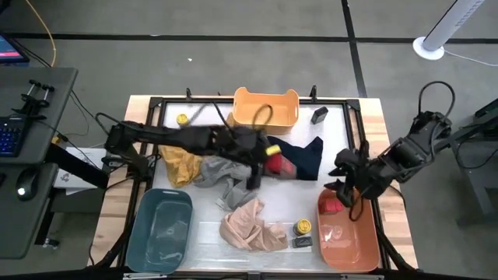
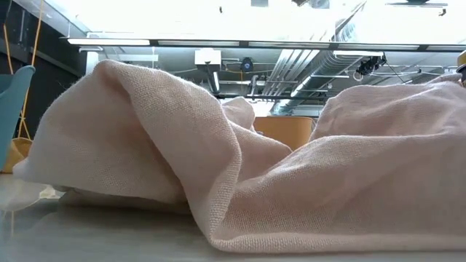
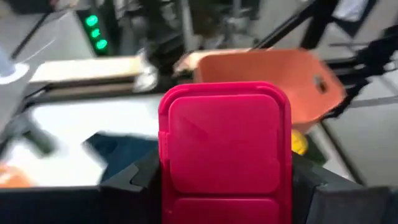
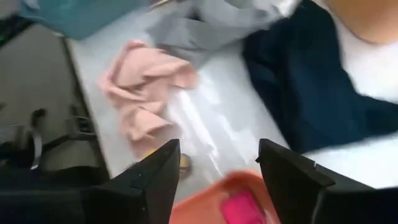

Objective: Sort spices by type
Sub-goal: Put the red seasoning can into the orange bin

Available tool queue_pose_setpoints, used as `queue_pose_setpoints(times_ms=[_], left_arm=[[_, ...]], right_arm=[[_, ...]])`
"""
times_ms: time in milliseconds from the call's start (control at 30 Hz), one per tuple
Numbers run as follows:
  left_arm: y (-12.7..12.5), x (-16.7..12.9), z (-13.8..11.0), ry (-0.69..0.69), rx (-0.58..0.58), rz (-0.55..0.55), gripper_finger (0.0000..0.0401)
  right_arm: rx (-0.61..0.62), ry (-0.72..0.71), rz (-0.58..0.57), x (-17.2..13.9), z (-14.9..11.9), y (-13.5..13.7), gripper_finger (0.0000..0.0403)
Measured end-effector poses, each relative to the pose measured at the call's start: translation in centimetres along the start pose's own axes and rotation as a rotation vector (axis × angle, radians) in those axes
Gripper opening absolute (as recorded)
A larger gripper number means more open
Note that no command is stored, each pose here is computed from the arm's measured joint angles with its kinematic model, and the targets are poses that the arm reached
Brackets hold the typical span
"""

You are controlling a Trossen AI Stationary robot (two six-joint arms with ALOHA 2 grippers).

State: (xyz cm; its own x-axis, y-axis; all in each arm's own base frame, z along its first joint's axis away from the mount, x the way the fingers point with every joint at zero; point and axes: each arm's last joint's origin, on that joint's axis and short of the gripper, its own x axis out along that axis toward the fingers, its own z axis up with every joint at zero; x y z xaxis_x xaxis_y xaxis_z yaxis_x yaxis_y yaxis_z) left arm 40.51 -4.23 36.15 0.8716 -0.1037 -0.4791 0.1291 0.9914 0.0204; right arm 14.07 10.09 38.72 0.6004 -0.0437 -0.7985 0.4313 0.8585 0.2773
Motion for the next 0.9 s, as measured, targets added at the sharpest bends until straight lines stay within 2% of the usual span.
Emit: queue_pose_setpoints(times_ms=[133,233,367,533,667,900], left_arm=[[-2.0,4.3,-0.6,0.056,0.019,-0.052,0.0186],[-3.4,7.8,-1.2,0.080,-0.009,-0.070,0.0186],[-5.0,11.5,-1.0,-0.029,-0.057,-0.098,0.0186],[-6.2,14.7,-1.0,-0.216,-0.111,-0.135,0.0186],[-6.3,16.7,-2.2,-0.264,-0.154,-0.138,0.0186],[-6.6,19.9,-4.6,-0.326,-0.115,-0.135,0.0186]], right_arm=[[0.053,-0.013,-0.089,-0.7,-0.8,-1.2,0.0193],[0.102,-0.061,-0.136,-1.2,-0.9,-2.0,0.0182],[0.146,-0.122,-0.151,-1.9,-0.8,-3.0,0.0171],[0.165,-0.205,-0.157,-2.2,-0.6,-3.4,0.0165],[0.164,-0.216,-0.162,-2.2,-0.5,-3.3,0.0165],[0.182,-0.238,-0.167,-2.1,-0.5,-3.3,0.0165]])
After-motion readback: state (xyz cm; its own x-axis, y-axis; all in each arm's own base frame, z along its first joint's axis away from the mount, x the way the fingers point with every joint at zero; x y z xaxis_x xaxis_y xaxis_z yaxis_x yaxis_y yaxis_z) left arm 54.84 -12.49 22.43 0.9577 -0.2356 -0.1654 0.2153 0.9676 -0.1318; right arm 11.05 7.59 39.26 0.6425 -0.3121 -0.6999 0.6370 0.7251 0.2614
